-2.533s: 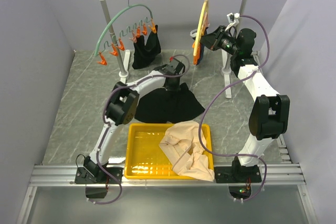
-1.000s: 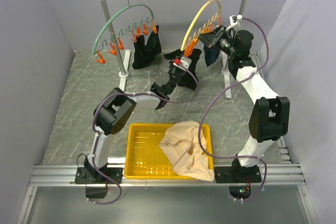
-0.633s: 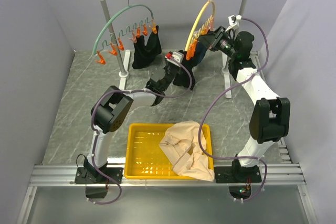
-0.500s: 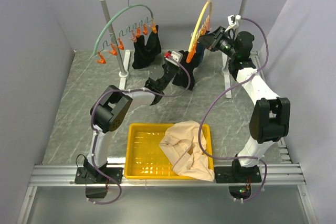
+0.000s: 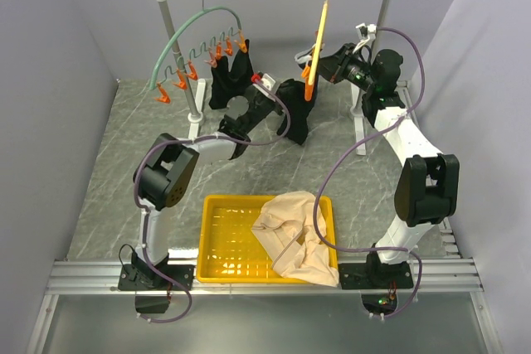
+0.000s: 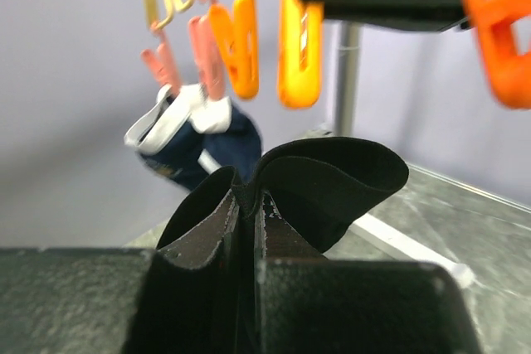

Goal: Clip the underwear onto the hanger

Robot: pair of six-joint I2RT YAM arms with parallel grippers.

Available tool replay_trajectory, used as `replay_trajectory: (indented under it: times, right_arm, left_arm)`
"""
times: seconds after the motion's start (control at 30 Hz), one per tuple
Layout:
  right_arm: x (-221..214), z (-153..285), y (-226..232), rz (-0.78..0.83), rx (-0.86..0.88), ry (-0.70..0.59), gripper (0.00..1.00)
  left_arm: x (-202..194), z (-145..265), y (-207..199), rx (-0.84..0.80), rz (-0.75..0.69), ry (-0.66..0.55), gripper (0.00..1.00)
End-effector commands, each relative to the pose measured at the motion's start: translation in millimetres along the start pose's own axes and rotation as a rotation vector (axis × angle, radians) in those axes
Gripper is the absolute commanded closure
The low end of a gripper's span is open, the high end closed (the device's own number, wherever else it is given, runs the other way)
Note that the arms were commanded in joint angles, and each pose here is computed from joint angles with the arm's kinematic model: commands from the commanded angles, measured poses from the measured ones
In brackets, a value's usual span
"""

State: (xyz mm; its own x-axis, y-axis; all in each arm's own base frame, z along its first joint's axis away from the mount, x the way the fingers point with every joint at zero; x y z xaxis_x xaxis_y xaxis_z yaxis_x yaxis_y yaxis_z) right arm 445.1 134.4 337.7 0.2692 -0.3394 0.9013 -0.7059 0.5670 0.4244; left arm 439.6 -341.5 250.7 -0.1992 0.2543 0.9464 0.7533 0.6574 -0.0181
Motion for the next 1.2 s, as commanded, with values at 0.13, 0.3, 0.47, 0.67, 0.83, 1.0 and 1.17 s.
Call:
replay_trajectory:
  times: [0.13,0.3,0.47,0.67,0.83,1.0,1.17]
  right_arm:
    - [17.8,6.0,20.3,0.128,0.094,-0.010,1.00]
    - [19.1,7.3,22.4,0.130,0.111,-0.009,1.00]
    - [21.1,9.8,24.8,0.135,0.125,-0.007,1.00]
    - [21.5,11.1,22.6,0.148,0.116,0.015,1.00]
    - [23.4,10.9,23.2,0.160,0.118,0.023,1.00]
    - [22.7,11.7,24.8,0.148,0.125,0.024,1.00]
    - [24.0,10.9,24.6,0.138,0.129,0.020,1.00]
  left_arm:
    - [64.6,-8.8,-16.1,-0.192,-0.003,-0.095,1.00]
    - [62.0,-9.7,-17.0,-0.218,-0.006,-0.070,1.00]
    - [62.1,-11.7,-14.5,-0.221,0.006,-0.056,1.00]
    - [68.7,-11.1,-12.1,-0.245,0.017,-0.058,1.00]
    - [74.7,-8.9,-13.1,-0.276,0.032,-0.053,1.00]
    - [75.4,-11.1,-10.7,-0.294,0.048,-0.036,1.00]
    - [71.8,-14.5,-10.8,-0.308,0.049,-0.021,1.00]
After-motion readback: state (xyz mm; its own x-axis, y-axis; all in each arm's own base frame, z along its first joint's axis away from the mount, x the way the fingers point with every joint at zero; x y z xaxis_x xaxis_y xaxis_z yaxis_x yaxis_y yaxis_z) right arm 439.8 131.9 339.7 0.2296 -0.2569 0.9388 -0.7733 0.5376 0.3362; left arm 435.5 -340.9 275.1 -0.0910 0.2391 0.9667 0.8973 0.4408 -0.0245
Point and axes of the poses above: each gripper's point midway between its finger pads, its own z axis back along the fingers, its own y axis along the line the jaws close on, x = y × z, the point moved 6 cm from there along z, back along the fingers, and after that the axes turned 3 degrees about z, right-handed, at the moved point
